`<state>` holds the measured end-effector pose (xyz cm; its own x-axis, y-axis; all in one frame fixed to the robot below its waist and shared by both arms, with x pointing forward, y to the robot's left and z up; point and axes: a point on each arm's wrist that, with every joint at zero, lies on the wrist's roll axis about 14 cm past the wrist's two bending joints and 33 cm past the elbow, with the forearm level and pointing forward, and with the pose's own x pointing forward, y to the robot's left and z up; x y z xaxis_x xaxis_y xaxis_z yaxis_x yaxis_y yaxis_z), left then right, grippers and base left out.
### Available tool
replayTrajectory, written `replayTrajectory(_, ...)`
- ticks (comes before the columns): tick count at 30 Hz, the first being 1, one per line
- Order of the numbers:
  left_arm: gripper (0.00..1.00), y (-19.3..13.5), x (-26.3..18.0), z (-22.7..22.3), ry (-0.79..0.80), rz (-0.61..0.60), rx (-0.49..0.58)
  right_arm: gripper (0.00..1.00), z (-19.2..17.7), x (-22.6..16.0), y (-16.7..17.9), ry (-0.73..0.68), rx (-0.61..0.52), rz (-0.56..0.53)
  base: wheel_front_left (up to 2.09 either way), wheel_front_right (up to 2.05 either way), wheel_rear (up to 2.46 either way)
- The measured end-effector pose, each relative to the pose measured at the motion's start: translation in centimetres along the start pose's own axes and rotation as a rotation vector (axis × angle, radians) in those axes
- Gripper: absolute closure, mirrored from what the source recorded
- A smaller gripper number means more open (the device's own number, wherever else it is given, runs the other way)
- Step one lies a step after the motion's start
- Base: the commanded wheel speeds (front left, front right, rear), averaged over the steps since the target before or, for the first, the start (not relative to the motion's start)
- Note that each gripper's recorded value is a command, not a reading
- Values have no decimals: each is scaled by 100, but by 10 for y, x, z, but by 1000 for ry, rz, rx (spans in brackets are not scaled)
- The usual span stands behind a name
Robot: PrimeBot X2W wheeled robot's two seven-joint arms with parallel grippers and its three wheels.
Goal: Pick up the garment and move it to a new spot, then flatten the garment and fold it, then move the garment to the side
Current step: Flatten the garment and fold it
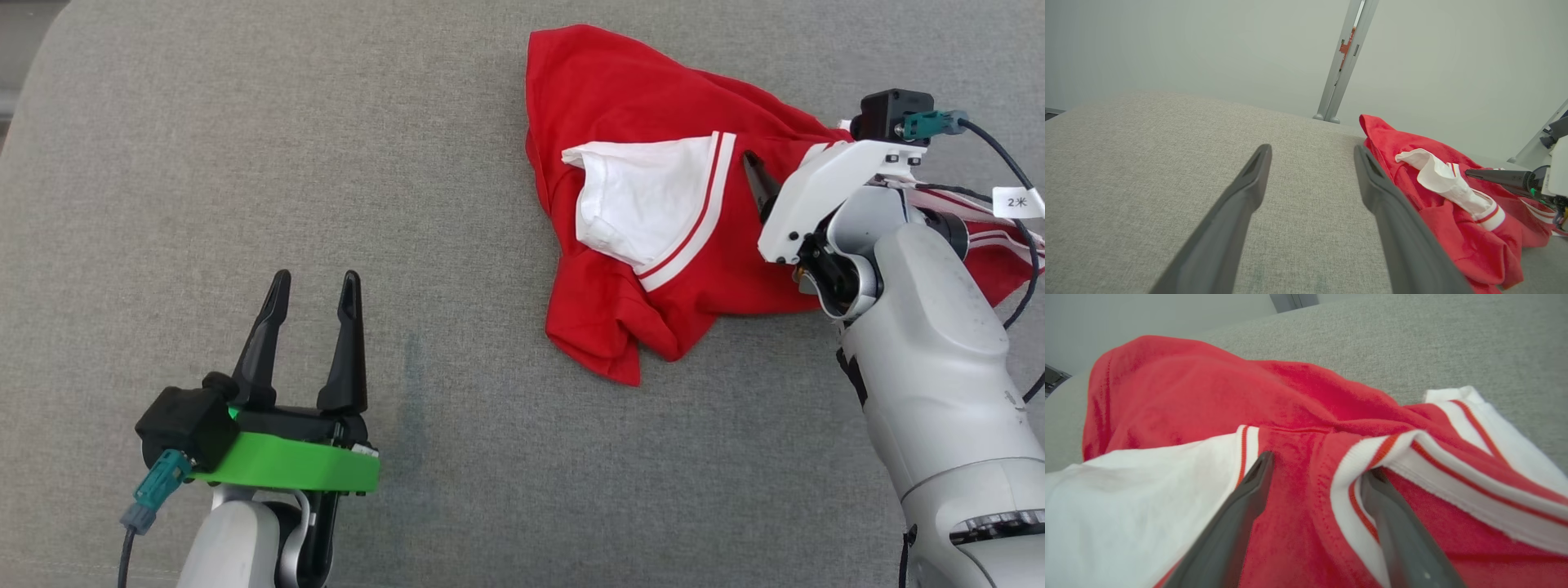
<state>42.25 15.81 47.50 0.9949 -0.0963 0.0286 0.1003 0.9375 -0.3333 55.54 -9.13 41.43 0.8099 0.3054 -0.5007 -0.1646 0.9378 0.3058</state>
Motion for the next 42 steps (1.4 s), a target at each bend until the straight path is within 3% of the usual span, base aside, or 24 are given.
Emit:
replayTrajectory(8, 0, 1, -1, 2, -4, 2, 4, 0, 7, 6, 16, -26, 83, 49, 0, 0, 0)
replayTrajectory(9, 0, 1, -1, 2, -5, 2, 4, 6, 7, 6, 19, -23, 87, 54, 0, 0, 0)
replayTrajectory(10, 0, 1, 0, 3, -6, 2, 5, 89, 8, 7, 21, -28, 85, 59, 0, 0, 0)
replayTrajectory(11, 0, 1, 0, 3, -7, 2, 5, 100, 11, 7, 23, -44, 82, 64, 0, 0, 0)
replayTrajectory(18, 0, 1, 0, 6, -17, 3, 5, 100, 31, -4, 8, -157, -14, 41, 0, 0, 0)
replayTrajectory(25, 0, -2, -5, 10, -26, -2, 0, 100, 21, -51, -32, -248, -54, -16, 0, 0, 0)
replayTrajectory(33, 0, -23, -2, 10, -30, -61, -15, 100, -10, -140, -114, -278, -8, -239, 0, 0, 0)
replayTrajectory(38, 0, -36, 1, 11, -34, -100, -21, 100, -36, -182, -138, -244, 35, -356, 0, 0, 0)
replayTrajectory(39, 0, -39, 2, 11, -35, -107, -22, 95, -41, -190, -143, -234, 39, -385, 0, 0, 0)
replayTrajectory(40, 0, -41, 2, 12, -36, -114, -23, 22, -46, -198, -150, -218, 30, -419, 0, 0, 0)
replayTrajectory(41, 0, -43, 2, 12, -37, -118, -24, 0, -49, -204, -155, -212, 26, -446, 0, 0, 0)
replayTrajectory(42, 0, -45, 2, 13, -38, -123, -24, 0, -51, -211, -161, -207, 16, -476, 0, 0, 0)
